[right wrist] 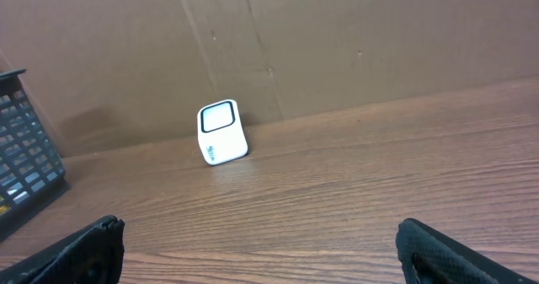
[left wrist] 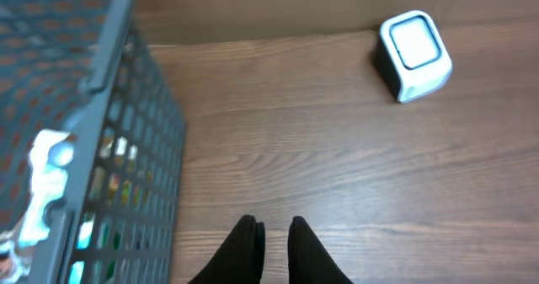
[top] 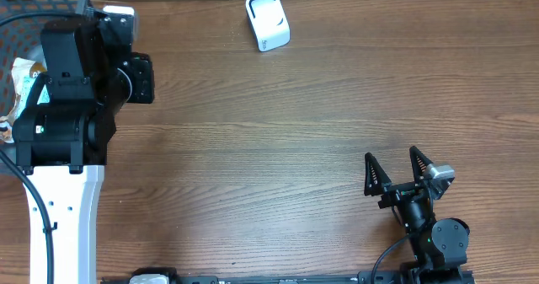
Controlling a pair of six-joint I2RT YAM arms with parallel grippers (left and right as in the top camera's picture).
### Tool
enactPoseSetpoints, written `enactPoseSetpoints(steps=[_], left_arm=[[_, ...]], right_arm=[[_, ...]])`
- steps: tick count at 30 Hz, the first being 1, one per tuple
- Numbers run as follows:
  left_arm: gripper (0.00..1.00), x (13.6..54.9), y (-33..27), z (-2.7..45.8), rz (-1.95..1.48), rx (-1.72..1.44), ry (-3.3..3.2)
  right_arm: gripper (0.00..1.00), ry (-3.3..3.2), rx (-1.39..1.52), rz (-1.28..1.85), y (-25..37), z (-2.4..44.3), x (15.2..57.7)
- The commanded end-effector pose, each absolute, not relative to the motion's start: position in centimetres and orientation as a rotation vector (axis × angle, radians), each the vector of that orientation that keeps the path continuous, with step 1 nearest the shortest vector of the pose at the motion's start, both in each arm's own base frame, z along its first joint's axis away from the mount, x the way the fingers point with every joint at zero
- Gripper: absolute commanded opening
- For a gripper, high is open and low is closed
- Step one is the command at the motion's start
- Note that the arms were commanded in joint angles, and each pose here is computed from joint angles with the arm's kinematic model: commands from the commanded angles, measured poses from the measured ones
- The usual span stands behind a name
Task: Scan the item barcode
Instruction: 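Raise the left gripper and move it over the grey basket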
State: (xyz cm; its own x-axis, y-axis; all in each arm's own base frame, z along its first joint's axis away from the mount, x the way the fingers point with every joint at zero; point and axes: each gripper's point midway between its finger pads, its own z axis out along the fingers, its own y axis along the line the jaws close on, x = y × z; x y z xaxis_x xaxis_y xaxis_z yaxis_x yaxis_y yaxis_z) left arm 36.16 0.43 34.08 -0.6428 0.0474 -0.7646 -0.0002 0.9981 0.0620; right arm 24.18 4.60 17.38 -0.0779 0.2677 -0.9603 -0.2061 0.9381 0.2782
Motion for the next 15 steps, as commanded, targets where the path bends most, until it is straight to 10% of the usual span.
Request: enactPoseSetpoints(steps=[1, 15], left_arm=[[0.09, 36.5, 2.4, 35.1, 0.125, -0.107, 2.231], [0.24, 34.9, 15.3, 36.9, 0.226, -0.519, 2.087]], right_arm=[[1.0, 1.601, 0.051, 0.399, 4.6, 17.1, 24.2], [1.0, 1.601, 0.05, 0.399, 4.6, 17.1, 24.2]])
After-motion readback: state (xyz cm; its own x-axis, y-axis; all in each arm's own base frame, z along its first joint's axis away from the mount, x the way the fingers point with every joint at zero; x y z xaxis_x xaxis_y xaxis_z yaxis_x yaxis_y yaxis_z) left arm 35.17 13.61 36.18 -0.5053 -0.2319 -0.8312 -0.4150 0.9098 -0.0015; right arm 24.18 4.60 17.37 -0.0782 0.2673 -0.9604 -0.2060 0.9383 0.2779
